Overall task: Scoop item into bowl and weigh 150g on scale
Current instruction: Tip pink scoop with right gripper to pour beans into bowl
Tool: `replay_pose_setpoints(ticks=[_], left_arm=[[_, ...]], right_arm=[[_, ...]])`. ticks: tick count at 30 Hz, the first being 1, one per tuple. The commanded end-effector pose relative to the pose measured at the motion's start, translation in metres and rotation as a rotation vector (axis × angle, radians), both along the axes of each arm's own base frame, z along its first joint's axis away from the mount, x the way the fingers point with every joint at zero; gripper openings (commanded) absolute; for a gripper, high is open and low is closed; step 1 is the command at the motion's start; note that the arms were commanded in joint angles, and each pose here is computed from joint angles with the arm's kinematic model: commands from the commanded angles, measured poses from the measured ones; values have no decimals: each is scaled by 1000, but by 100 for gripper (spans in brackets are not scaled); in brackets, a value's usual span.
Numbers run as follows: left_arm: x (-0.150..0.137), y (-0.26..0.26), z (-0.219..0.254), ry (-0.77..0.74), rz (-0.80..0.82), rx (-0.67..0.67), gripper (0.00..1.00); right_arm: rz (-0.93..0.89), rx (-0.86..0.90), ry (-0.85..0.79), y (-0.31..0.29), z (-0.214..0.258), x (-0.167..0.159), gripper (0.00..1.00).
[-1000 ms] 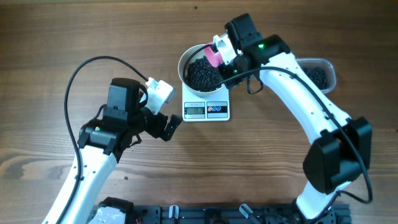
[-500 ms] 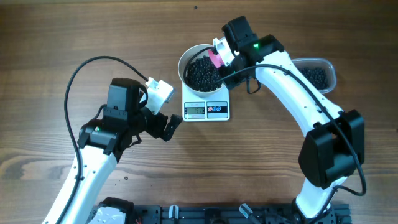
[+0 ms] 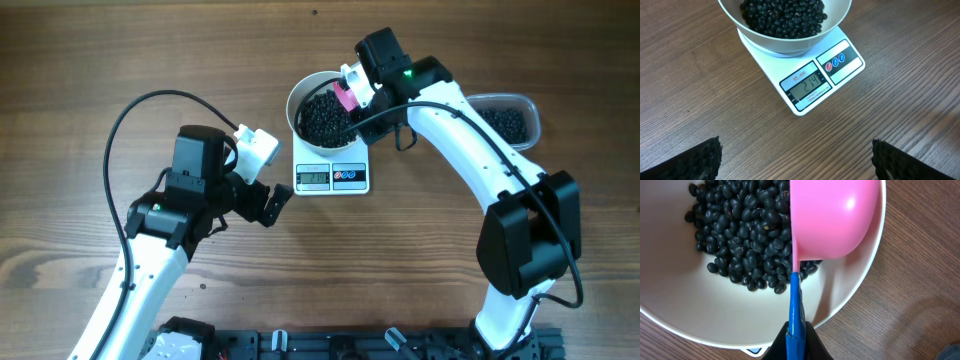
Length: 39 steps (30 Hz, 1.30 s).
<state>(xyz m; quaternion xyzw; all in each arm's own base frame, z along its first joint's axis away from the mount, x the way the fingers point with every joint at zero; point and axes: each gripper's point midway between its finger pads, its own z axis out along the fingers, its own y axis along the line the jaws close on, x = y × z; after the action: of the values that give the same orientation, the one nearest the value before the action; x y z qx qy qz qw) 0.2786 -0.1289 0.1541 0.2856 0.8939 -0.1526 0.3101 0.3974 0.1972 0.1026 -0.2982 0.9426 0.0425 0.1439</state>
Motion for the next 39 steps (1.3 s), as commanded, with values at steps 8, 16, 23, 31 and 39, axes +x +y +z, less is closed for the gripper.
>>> replay_pose_setpoints(ticks=[8,16,23,31,39], left_arm=[[-3,-3,-5,17,-14,-8,100],[-3,-3,-5,17,-14,-8,100],[-3,-3,-5,17,-14,-8,100],[-3,-3,-5,17,-14,-8,100],[-3,-3,-5,17,-14,-8,100]], right_arm=[[42,28,18,9,-1,-2,4],[71,40,37,12,-2,-7,4],[93,74,65,17,-1,-14,4],[81,109,30,22,16,-6,4],[62,264,73,24,37,-1,4]])
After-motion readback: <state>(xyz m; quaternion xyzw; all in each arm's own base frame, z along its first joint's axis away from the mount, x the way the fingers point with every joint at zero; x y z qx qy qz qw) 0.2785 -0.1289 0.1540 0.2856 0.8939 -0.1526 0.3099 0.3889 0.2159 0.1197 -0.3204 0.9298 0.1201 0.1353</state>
